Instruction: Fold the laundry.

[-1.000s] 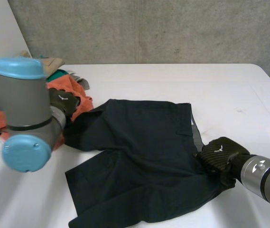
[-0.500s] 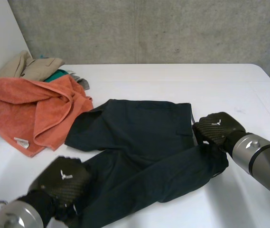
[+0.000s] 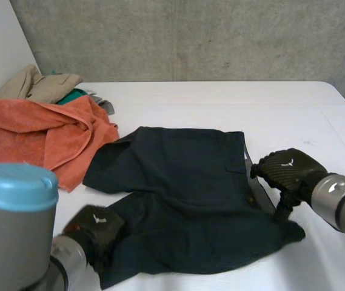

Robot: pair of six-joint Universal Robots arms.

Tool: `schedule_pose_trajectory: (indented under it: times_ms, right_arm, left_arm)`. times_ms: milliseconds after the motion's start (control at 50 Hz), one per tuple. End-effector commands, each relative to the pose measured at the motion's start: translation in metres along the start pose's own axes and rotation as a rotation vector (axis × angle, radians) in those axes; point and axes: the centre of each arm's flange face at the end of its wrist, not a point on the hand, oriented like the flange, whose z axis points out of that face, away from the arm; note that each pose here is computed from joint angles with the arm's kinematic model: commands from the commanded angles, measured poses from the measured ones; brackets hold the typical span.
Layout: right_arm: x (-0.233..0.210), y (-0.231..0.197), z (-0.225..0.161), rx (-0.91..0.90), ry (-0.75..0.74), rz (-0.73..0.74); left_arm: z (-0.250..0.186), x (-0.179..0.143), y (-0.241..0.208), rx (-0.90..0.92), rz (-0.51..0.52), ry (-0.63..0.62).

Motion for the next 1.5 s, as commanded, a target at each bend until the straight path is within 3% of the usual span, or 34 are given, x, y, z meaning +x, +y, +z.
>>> schedule_pose_trajectory:
  times_ms: [20, 220, 440, 560, 660, 740, 860, 960, 1060, 1140, 1200, 1340, 1500]
  right_arm:
    - [-0.004, -0.003, -0.026, -0.033, -0.125, -0.117]
    - [-0.029, 0.023, -0.022, -0.07, -0.21, -0.14]
    - [-0.026, 0.048, 0.014, -0.07, -0.059, -0.138]
    - [-0.023, 0.036, -0.01, -0.068, -0.048, -0.162]
    - [-0.013, 0.031, -0.045, -0.213, -0.138, -0.263]
    - [-0.001, 0.031, -0.053, -0.283, -0.206, -0.281]
    - [0.0, 0.009, -0.028, -0.139, -0.165, -0.298]
    - [0.029, -0.052, -0.012, 0.119, 0.064, -0.27]
    - [0.089, -0.158, -0.03, 0.624, 0.422, -0.129]
    - [0.122, -0.211, -0.059, 0.958, 0.603, -0.03]
    - [0.136, -0.229, -0.072, 1.091, 0.686, -0.012]
    - [0.14, -0.228, -0.058, 1.068, 0.671, -0.016]
    - [0.111, -0.166, 0.013, 0.77, 0.481, 0.018]
  left_arm:
    - [0.012, -0.02, -0.014, 0.019, 0.004, -0.084]
    - [0.025, -0.028, -0.025, 0.03, -0.007, -0.1]
    - [0.014, -0.023, -0.021, -0.015, -0.012, -0.04]
    - [-0.021, -0.01, -0.015, -0.061, 0.018, 0.062]
    - [-0.061, 0.002, -0.014, -0.064, 0.068, 0.185]
    - [-0.071, 0.005, -0.017, -0.061, 0.101, 0.221]
    - [-0.038, -0.016, -0.042, 0.025, 0.126, 0.097]
    - [-0.018, -0.054, -0.113, 0.298, 0.153, -0.135]
    - [-0.065, -0.103, -0.23, 0.846, 0.118, -0.431]
    - [-0.112, -0.128, -0.281, 1.15, 0.078, -0.593]
    - [-0.129, -0.134, -0.293, 1.228, 0.058, -0.64]
    - [-0.113, -0.135, -0.285, 1.165, 0.054, -0.624]
    - [-0.039, -0.109, -0.224, 0.908, 0.04, -0.471]
